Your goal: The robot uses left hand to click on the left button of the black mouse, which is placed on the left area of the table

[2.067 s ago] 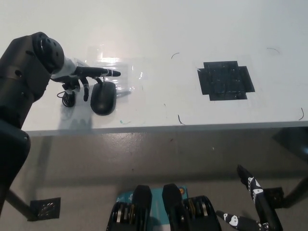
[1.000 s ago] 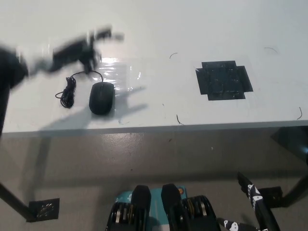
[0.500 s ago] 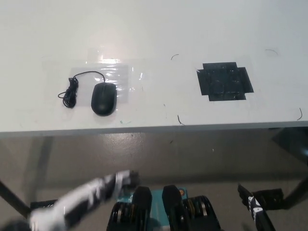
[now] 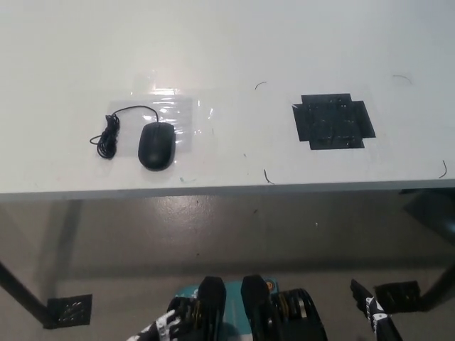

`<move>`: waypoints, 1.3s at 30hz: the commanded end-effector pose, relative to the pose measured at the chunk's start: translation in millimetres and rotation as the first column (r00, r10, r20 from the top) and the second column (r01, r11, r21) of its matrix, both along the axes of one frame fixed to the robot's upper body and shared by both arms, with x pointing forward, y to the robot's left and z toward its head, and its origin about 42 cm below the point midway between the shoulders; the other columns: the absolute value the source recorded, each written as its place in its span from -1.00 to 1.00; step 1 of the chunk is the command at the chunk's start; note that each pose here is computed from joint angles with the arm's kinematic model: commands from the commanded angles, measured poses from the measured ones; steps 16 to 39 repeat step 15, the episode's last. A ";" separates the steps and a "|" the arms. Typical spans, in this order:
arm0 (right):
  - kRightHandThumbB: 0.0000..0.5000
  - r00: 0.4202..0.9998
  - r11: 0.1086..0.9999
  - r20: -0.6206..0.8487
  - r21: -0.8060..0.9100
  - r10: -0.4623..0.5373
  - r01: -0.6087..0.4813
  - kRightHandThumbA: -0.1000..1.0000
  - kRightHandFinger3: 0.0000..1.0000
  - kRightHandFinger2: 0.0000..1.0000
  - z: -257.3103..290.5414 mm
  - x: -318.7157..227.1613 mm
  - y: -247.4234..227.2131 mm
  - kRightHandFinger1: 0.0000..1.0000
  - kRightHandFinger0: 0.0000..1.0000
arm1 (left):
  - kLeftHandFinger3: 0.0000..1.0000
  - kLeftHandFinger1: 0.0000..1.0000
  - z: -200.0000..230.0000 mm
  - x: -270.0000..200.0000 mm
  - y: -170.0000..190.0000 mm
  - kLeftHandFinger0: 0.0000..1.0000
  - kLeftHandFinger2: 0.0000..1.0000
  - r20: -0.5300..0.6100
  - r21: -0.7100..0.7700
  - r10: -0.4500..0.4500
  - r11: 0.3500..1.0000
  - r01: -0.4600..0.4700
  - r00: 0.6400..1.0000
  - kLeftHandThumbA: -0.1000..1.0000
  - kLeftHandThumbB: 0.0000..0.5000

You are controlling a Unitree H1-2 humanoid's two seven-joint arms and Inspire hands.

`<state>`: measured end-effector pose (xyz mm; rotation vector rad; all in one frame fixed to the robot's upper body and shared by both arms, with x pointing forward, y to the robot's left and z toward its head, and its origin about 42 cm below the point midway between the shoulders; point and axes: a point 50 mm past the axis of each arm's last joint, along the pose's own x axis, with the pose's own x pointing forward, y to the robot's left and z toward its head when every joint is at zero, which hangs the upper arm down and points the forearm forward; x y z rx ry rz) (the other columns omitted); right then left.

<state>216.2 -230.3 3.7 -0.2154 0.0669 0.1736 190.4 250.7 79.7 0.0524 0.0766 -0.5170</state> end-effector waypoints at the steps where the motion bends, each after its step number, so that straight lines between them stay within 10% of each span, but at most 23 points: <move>1: -0.39 0.991 0.999 0.132 0.045 0.024 -0.030 1.00 1.00 1.00 17.0 13.0 14.4 1.00 1.00 | 1.00 1.00 -11.3 16.2 20.9 1.00 1.00 0.243 0.064 0.296 0.945 -0.320 0.924 1.00 0.11; 4: -0.35 0.991 0.998 0.129 0.052 0.023 -0.030 1.00 1.00 1.00 16.2 14.5 17.3 1.00 1.00 | 1.00 1.00 -17.7 23.0 20.9 1.00 1.00 0.230 0.061 0.324 0.936 -0.346 0.918 1.00 -0.14; 39: -0.39 0.992 0.997 0.125 0.064 0.031 -0.040 1.00 1.00 1.00 15.5 16.7 19.4 1.00 1.00 | 1.00 1.00 -27.3 31.6 23.1 1.00 1.00 0.247 0.065 0.335 0.931 -0.360 0.909 1.00 -0.03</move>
